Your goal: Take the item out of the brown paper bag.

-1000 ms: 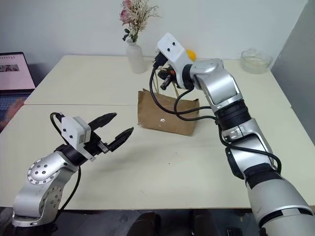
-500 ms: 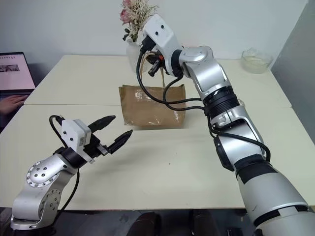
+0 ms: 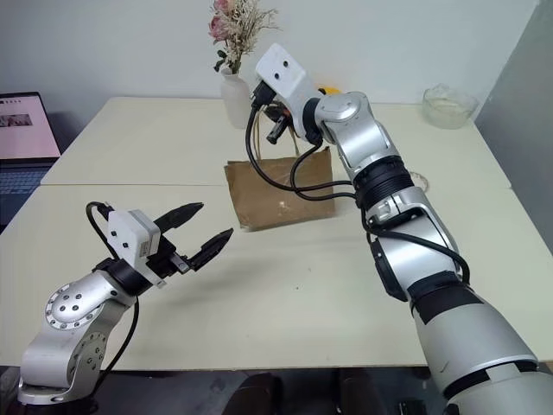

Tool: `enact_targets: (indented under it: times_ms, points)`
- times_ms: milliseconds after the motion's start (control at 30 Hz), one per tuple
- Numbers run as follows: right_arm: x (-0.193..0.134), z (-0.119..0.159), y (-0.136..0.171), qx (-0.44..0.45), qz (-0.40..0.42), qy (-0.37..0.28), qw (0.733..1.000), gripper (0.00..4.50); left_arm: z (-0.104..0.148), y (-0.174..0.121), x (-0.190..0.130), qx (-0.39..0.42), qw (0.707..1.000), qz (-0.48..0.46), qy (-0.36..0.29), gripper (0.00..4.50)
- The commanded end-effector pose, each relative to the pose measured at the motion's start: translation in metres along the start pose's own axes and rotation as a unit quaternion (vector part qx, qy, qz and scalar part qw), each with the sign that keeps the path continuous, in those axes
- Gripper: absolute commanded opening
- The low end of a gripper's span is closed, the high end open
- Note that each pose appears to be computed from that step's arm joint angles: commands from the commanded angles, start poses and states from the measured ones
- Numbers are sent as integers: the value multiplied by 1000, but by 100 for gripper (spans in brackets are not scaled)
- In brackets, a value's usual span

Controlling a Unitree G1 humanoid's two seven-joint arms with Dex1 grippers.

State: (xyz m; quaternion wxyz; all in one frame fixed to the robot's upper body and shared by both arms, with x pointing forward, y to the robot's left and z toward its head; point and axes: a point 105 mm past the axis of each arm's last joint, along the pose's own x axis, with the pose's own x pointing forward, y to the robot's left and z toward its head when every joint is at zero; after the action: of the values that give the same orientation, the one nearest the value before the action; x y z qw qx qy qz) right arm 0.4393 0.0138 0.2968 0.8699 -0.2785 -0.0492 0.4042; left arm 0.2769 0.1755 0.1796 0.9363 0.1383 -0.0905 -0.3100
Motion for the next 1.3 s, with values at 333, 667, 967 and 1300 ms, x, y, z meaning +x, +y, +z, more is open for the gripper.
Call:
enact_targets:
  times_ms: [333,667,967,1300]
  points:
    - [-9,24,-10,-30,-9,-29,999,4,12,1,-1,32,999,-3,-20,380]
    - [-19,28,-10,-29,-2,-31,999,4,12,1,4,34,999,-11,-22,380]
    - [-20,20,-7,-35,-2,-18,999,4,12,0,3,22,999,-16,-24,380]
    - [-23,13,-2,-35,9,-10,999,94,14,2,-2,9,1000,-12,-27,380]
